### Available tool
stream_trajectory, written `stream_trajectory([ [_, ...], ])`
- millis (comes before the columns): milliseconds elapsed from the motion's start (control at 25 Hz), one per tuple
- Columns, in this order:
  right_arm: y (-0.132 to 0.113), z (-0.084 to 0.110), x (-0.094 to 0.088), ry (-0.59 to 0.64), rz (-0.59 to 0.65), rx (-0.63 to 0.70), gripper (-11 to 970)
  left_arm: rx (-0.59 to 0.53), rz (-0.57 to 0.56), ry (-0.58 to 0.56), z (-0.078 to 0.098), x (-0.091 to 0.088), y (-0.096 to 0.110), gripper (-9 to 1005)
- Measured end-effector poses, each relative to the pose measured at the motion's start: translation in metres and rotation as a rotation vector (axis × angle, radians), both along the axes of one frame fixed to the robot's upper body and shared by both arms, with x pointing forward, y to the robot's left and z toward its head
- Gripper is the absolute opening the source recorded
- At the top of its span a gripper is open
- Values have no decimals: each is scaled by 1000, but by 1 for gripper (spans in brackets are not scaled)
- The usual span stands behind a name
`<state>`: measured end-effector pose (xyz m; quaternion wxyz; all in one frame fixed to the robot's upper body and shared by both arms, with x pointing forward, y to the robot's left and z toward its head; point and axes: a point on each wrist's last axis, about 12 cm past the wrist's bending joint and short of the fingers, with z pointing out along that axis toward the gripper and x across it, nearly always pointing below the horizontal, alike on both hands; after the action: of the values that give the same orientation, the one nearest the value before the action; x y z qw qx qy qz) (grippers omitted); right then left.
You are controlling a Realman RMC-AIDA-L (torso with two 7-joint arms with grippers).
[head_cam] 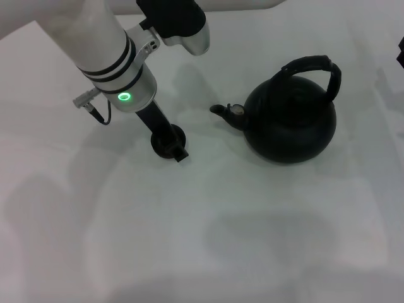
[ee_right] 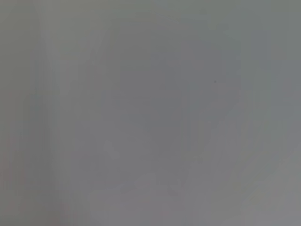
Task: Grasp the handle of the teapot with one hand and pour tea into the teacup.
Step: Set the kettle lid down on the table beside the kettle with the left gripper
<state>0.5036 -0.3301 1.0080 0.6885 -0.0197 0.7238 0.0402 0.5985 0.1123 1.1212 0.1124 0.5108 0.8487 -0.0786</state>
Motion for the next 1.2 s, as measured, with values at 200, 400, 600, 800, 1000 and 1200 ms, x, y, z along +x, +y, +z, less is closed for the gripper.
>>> stream_trajectory([
  [200, 0, 0, 0, 1, 0, 0, 854, -4, 6, -15, -1, 2, 1, 716],
  [400, -1, 0, 0, 3, -1, -2, 854, -2, 4, -14, -1, 2, 1, 717],
  [600, -1, -1, 0, 3, -2, -2, 854, 4, 11, 0, -4, 1, 2, 719],
  [800, -1, 0, 0, 3, -2, -2, 854, 5, 14, 3, -6, 1, 3, 720],
  [1000, -1, 0, 0, 3, -3, -2, 854, 14, 14, 9, -8, 0, 4, 722],
  [1200, -1, 0, 0, 4, -3, -1, 854, 19, 10, 6, -8, 0, 3, 723],
])
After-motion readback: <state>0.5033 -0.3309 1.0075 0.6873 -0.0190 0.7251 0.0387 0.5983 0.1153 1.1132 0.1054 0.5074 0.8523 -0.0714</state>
